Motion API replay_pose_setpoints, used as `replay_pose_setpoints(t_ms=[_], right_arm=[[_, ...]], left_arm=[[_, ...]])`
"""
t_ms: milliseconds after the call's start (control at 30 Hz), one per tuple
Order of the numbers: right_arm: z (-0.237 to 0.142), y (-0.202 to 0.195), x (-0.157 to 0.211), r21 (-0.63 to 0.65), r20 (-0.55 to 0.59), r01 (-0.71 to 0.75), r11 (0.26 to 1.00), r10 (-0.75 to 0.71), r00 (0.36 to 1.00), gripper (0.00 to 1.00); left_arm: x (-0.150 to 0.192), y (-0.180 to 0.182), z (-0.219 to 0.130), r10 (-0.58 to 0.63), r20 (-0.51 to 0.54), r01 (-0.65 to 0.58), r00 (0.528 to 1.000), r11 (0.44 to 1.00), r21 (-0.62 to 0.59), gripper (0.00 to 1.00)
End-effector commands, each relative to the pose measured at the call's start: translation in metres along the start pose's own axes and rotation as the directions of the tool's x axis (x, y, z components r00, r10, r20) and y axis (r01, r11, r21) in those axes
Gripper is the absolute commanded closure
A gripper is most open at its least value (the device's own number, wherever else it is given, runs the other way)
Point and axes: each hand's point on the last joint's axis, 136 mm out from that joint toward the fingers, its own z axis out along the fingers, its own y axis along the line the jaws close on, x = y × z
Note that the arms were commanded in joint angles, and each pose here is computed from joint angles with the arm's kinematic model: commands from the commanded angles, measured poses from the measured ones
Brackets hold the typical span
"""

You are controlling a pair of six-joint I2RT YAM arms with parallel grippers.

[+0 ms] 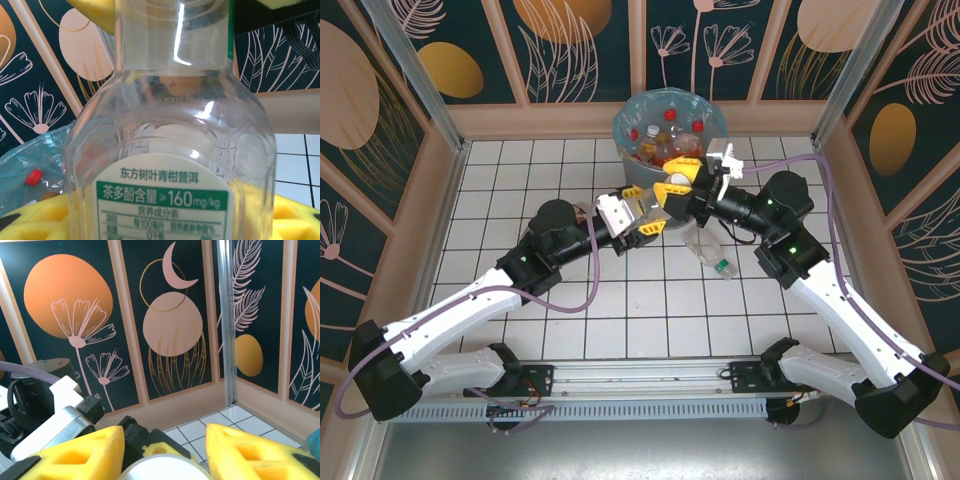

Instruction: Put the plastic bottles in the bin

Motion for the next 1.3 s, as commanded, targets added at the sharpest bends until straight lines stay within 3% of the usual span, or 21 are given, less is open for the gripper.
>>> replay_pose_setpoints(t_ms=[0,333,700,1067,1267], right_arm=[[0.000,0.004,-0.018,-0.014,0.058,0.025,1.000,-0.024,0.998,0.65],[0.001,0.000,-0.036,0.025,0.085,0.035,0.999,-0.037,0.996,0.80],[0.005,-0.014,-0.064,0.118,0.124,0.073,0.990,-0.087,0.988,0.86],[0.012,-0.077,-0.090,0.357,0.089,0.068,0.932,-0.107,0.990,0.86],[0.011,-0.142,-0.097,0.510,0.013,0.099,0.855,-0.123,0.992,0.86]], left_arm=[[-0.016,0.000,0.001,0.035,0.043,-0.036,0.998,0.999,0.015,0.45],[-0.033,0.017,-0.010,0.035,0.090,-0.027,0.995,0.996,-0.085,0.25],[-0.046,0.040,-0.033,0.046,0.149,-0.009,0.988,0.970,-0.242,0.02],[-0.063,0.053,-0.062,0.101,0.211,-0.020,0.972,0.936,-0.352,0.01],[-0.063,0.052,-0.063,0.097,0.200,-0.023,0.975,0.939,-0.344,0.01]])
